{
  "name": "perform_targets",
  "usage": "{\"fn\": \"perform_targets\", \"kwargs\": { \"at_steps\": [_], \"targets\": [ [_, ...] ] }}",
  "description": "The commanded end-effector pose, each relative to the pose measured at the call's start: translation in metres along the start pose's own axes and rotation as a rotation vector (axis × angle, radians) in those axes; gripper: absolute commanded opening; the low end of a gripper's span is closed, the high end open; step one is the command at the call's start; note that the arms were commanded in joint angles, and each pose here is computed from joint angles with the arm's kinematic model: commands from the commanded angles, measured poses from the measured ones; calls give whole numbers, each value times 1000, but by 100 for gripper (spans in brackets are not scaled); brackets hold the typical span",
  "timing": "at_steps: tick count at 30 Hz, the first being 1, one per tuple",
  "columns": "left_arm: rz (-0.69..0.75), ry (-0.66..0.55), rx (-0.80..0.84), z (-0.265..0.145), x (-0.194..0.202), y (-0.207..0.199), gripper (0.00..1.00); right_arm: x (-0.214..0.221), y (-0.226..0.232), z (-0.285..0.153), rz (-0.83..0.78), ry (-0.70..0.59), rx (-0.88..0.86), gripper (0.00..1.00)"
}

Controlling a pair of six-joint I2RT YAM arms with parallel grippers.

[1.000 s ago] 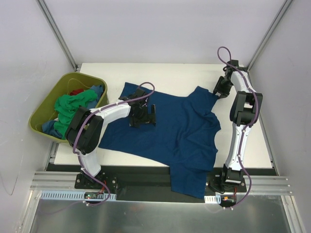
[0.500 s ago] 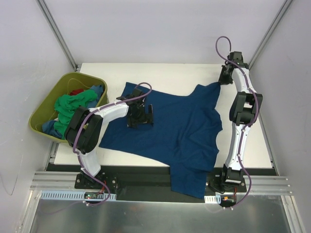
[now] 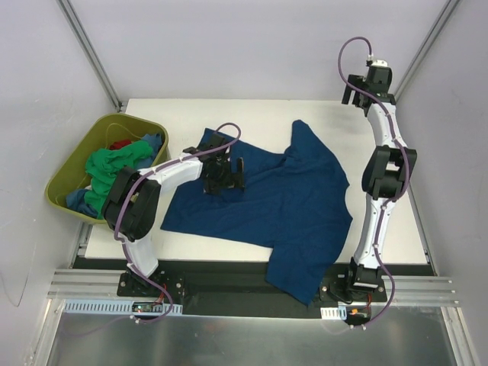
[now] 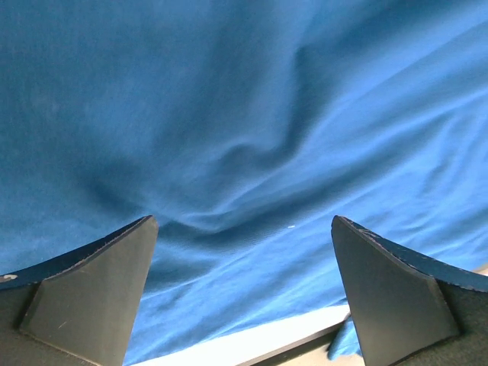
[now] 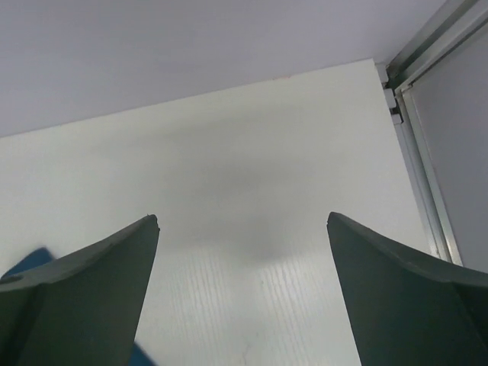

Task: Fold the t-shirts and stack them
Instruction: Flatten out the tshirt

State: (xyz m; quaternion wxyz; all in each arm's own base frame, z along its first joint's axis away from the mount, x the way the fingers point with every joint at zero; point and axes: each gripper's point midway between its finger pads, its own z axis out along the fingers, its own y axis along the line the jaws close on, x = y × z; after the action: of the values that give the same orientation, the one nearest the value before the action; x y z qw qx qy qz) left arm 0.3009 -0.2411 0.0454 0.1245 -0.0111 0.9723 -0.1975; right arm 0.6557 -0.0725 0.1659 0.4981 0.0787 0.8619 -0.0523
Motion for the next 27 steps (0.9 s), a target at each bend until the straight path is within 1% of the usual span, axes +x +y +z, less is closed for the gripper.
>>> {"fn": "perform_targets", "kwargs": {
  "at_steps": [1, 2, 3, 4, 5, 6, 7, 8, 9, 10, 11, 12, 14, 15, 16, 18, 19, 20, 21, 22, 23, 24, 25, 26, 27],
  "targets": [
    [63, -122, 74, -38, -32, -27, 99, -22, 17, -107, 58, 53, -24, 97],
    [67, -135, 74, -42, -34, -28, 99, -11, 21, -124, 75, 87, -28, 97],
    [67, -144, 65, -44, -34, -25, 99, -15, 25, -163, 106, 78, -61, 97],
    [72, -165, 69, -51, -35, -27, 99, 42, 28, -170, 157, 210, -57, 97],
    [65, -174, 61, -53, -35, -25, 99, 46, 30, -204, 187, 199, -76, 97],
    [63, -187, 47, -55, -35, -21, 99, 69, 37, -216, 233, 242, -95, 97],
    [68, -207, 45, -60, -38, -21, 99, 128, 38, -223, 285, 359, -73, 97],
    [68, -220, 35, -62, -42, -18, 99, 136, 50, -243, 291, 358, -123, 97],
    [73, -238, 47, -67, -50, -22, 99, 152, 59, -251, 294, 391, -156, 97],
    [77, -233, 53, -65, -54, -23, 99, 189, 60, -258, 296, 469, -144, 97],
    [82, -262, 69, -71, -69, -30, 99, 198, 68, -265, 290, 485, -161, 97],
    [81, -269, 66, -69, -78, -29, 99, 211, 71, -266, 282, 513, -164, 97],
    [83, -258, 40, -53, -93, -26, 99, 232, 72, -266, 268, 581, -152, 97],
    [91, -291, 58, -58, -113, -36, 99, 239, 69, -267, 256, 611, -135, 97],
    [78, -259, 38, -39, -118, -30, 99, 243, 68, -265, 247, 625, -126, 97],
    [60, -247, 18, -21, -134, -32, 99, 249, 66, -258, 220, 668, -111, 97],
    [57, -238, 24, -14, -137, -34, 99, 251, 67, -255, 209, 681, -114, 97],
    [60, -254, 33, -14, -148, -41, 99, 257, 68, -249, 204, 710, -107, 97],
    [49, -227, 15, 4, -147, -35, 99, 259, 68, -245, 196, 722, -108, 97],
    [50, -233, -3, 9, -152, -32, 99, 269, 68, -238, 193, 762, -98, 97],
    [52, -258, -6, 9, -164, -35, 99, 267, 69, -232, 198, 769, -103, 97],
    [44, -229, -39, 25, -162, -26, 99, 270, 70, -228, 198, 786, -104, 97],
    [28, -231, -49, 28, -168, -21, 99, 282, 68, -221, 205, 835, -94, 97],
    [20, -248, -47, 27, -178, -24, 99, 285, 68, -219, 216, 866, -96, 97],
    [-1, -224, -64, 40, -177, -15, 99, 282, 68, -212, 220, 865, -98, 97]
  ]
}}
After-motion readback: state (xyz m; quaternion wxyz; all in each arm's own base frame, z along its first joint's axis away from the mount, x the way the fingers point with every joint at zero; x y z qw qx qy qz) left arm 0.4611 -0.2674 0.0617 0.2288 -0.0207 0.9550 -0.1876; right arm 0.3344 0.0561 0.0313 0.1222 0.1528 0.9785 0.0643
